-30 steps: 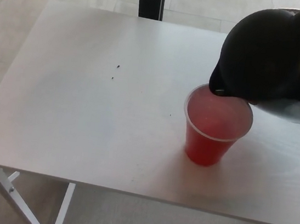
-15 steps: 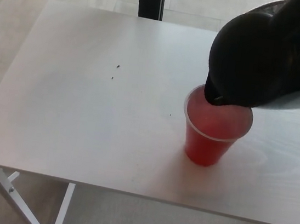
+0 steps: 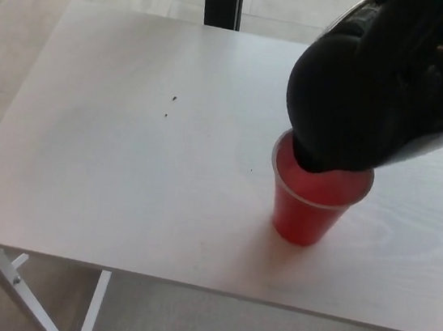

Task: The robot uses its right hand to lift up a kettle kept on the middle of the desk by its handle and tilt it into a glass kept next to it to pour out water

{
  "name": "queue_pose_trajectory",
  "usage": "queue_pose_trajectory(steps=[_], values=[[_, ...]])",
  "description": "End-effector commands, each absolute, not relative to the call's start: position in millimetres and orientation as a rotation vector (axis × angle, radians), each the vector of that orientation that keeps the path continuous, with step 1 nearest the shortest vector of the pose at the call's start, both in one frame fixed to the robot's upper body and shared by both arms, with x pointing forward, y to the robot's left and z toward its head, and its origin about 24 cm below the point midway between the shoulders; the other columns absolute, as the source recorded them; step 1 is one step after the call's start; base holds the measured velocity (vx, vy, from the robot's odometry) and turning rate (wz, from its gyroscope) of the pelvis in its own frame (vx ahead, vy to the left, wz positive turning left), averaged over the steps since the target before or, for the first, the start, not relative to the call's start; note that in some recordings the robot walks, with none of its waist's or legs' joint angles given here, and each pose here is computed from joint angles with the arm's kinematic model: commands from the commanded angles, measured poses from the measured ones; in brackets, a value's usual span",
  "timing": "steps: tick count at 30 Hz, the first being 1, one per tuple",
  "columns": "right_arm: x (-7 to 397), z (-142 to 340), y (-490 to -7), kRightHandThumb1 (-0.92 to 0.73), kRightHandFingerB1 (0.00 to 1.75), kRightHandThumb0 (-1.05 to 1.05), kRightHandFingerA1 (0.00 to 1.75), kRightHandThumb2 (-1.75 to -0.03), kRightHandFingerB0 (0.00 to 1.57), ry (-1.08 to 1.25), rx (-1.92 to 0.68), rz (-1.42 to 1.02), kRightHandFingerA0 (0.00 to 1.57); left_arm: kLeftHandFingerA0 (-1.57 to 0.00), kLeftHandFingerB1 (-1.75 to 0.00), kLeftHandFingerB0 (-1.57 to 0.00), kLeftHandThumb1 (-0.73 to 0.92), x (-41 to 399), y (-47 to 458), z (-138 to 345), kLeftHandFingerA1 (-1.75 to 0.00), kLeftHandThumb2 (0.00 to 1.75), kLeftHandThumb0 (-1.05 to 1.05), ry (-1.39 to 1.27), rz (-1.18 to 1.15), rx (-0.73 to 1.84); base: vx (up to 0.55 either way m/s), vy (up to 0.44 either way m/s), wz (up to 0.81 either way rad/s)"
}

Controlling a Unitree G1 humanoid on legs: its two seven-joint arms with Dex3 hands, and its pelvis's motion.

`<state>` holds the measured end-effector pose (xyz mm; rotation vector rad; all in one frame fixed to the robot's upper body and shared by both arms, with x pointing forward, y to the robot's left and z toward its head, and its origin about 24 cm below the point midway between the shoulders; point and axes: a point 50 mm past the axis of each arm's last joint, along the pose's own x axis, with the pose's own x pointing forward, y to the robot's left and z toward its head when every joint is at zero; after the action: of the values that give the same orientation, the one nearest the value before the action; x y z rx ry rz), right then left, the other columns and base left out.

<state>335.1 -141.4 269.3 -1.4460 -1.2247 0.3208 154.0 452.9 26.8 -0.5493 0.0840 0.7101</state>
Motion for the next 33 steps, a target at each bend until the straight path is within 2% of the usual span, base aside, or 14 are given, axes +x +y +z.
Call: queue_pose_trajectory(steps=[1, 4, 5, 7, 8, 10, 15, 21, 22, 24, 25, 27, 28, 33], values=[[314, 272, -114, -0.4, 0.95, -0.25, 1.01, -1.05, 0.96, -1.46, -1.427, 0.465, 1.0, -1.19, -0.89, -1.07, 0.6, 153, 460, 38, -0.84, 0.78, -1.05, 0.086, 0.712, -0.525, 0.0, 0.0, 0.0], [310, 269, -108, -0.29, 1.22, -0.21, 1.22, -1.24, 0.94, -1.521, -1.406, 0.491, 1.06, -1.17, -0.88, -1.08, 0.61, 153, 460, 38, -0.86, 0.78, -1.05, 0.081, 0.715, -0.528, 0.0, 0.0, 0.0], [310, 267, -107, -0.4, 1.51, -0.26, 1.68, -1.24, 0.85, -1.538, -1.414, 0.499, 1.1, -1.17, -0.9, -1.06, 0.61, 153, 460, 38, -0.86, 0.79, -1.05, 0.082, 0.716, -0.527, 0.0, 0.0, 0.0], [309, 263, -105, -0.37, 1.3, -0.27, 1.38, -1.14, 1.09, -1.568, -1.402, 0.518, 1.26, -1.14, -0.9, -1.04, 0.61, 153, 460, 37, -0.87, 0.77, -1.05, 0.081, 0.713, -0.53, 0.0, 0.0, 0.0], [309, 261, -104, -0.34, 1.61, -0.27, 1.66, -1.25, 0.83, -1.57, -1.403, 0.529, 0.99, -1.17, -0.92, -1.03, 0.6, 153, 460, 39, -0.86, 0.77, -1.05, 0.08, 0.705, -0.524, 0.0, 0.0, 0.0], [307, 256, -101, -0.35, 1.51, -0.28, 1.34, -1.28, 0.83, -1.555, -1.39, 0.572, 1.05, -1.16, -0.93, -1.05, 0.61, 154, 460, 39, -0.88, 0.79, -1.05, 0.086, 0.707, -0.516, 0.0, 0.0, 0.0], [304, 245, -98, -0.34, 1.6, -0.26, 1.67, -1.24, 0.83, -1.55, -1.381, 0.619, 0.98, -1.21, -0.93, -1.05, 0.61, 153, 460, 38, -0.83, 0.78, -1.05, 0.092, 0.724, -0.511, 0.0, 0.0, 0.0], [309, 249, -105, -0.28, 1.57, -0.22, 1.57, -1.4, 0.86, -1.52, -1.397, 0.584, 1.03, -1.21, -0.95, -1.04, 0.6, 152, 460, 37, -0.85, 0.78, -1.05, 0.089, 0.719, -0.516, 0.0, 0.0, 0.0], [311, 251, -108, -0.3, 1.54, -0.21, 1.34, -1.36, 0.85, -1.497, -1.424, 0.566, 1.04, -1.2, -0.95, -1.04, 0.6, 152, 460, 37, -0.86, 0.78, -1.05, 0.089, 0.719, -0.519, 0.0, 0.0, 0.0], [314, 257, -115, -0.34, 1.43, -0.24, 1.62, -1.28, 0.88, -1.469, -1.509, 0.495, 1.02, -1.17, -0.94, -1.05, 0.61, 151, 460, 36, -0.88, 0.78, -1.05, 0.09, 0.721, -0.514, 0.0, 0.0, 0.0], [315, 258, -118, -0.41, 1.14, -0.24, 1.36, -1.17, 0.98, -1.458, -1.509, 0.483, 1.28, -1.17, -0.96, -1.02, 0.62, 151, 460, 36, -0.88, 0.78, -1.05, 0.091, 0.721, -0.514, 0.0, 0.0, 0.0], [317, 259, -121, -0.36, 1.05, -0.2, 1.53, -1.23, 0.96, -1.429, -1.506, 0.476, 1.05, -1.18, -0.95, -1.03, 0.62, 150, 460, 35, -0.87, 0.77, -1.05, 0.096, 0.723, -0.511, 0.0, 0.0, 0.0], [319, 261, -126, -0.47, 0.9, -0.24, 1.46, -0.92, 0.98, -1.418, -1.542, 0.441, 1.04, -1.28, -0.94, -1.03, 0.46, 148, 459, 34, -0.75, 1.08, -1.05, 0.098, 0.719, -0.509, 0.0, 0.0, 0.0], [325, 265, -136, -0.49, 1.5, -0.23, 1.67, -0.82, 0.81, -1.423, -1.56, 0.33, 0.93, -1.22, -0.95, -1.04, 0.62, 146, 459, 31, -0.83, 0.78, -1.05, 0.108, 0.734, -0.516, 0.0, 0.0, 0.0]])
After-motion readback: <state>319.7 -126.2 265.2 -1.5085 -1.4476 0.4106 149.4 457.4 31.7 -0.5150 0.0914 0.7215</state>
